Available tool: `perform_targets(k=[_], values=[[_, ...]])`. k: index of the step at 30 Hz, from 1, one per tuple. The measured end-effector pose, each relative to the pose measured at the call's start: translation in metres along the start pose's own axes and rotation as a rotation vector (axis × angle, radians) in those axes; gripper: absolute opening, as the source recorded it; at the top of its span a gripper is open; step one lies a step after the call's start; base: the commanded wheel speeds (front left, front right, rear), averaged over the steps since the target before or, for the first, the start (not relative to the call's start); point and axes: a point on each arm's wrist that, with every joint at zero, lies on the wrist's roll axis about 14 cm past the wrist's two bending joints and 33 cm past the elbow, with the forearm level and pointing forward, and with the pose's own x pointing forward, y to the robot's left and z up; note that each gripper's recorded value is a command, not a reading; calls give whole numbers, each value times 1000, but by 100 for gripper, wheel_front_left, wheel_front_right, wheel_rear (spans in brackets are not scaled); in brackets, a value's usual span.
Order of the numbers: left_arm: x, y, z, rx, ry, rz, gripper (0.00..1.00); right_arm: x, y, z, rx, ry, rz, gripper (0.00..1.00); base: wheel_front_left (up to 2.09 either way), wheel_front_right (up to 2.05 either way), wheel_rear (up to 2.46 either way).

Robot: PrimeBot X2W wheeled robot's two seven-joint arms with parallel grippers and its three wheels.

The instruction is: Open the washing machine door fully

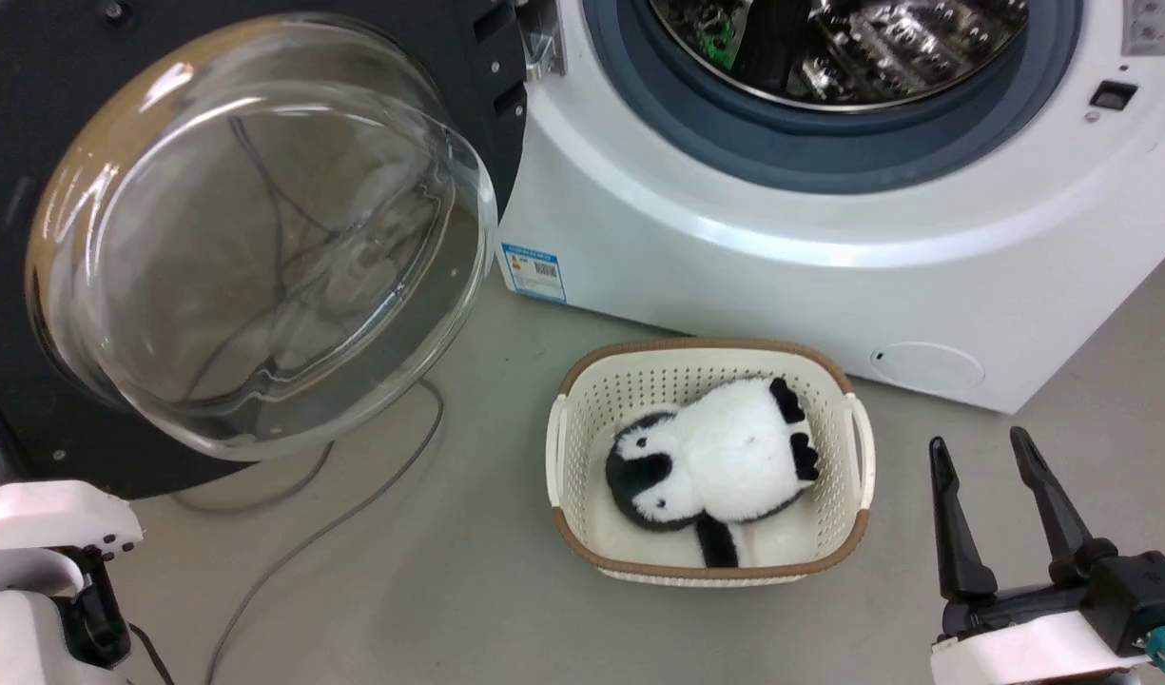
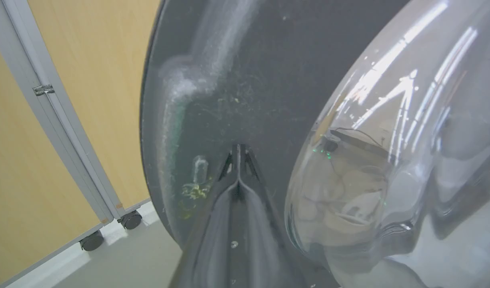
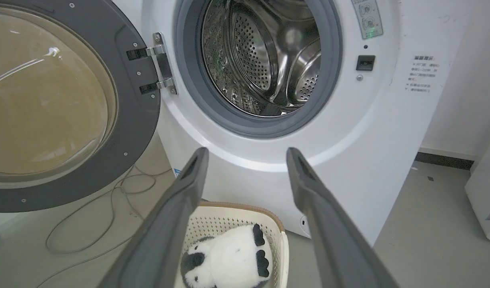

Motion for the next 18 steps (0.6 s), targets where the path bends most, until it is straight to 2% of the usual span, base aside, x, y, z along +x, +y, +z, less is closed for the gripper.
perform_targets(k=[9,18], values=[[-20,-7,16,6,-60,-71,0,-16,-2,23,-3,-45,-22,100,0,0,0],[-47,-35,34,-30,-130,-202,0,-40,-11,44,-34,-87,-67,100,0,0,0]])
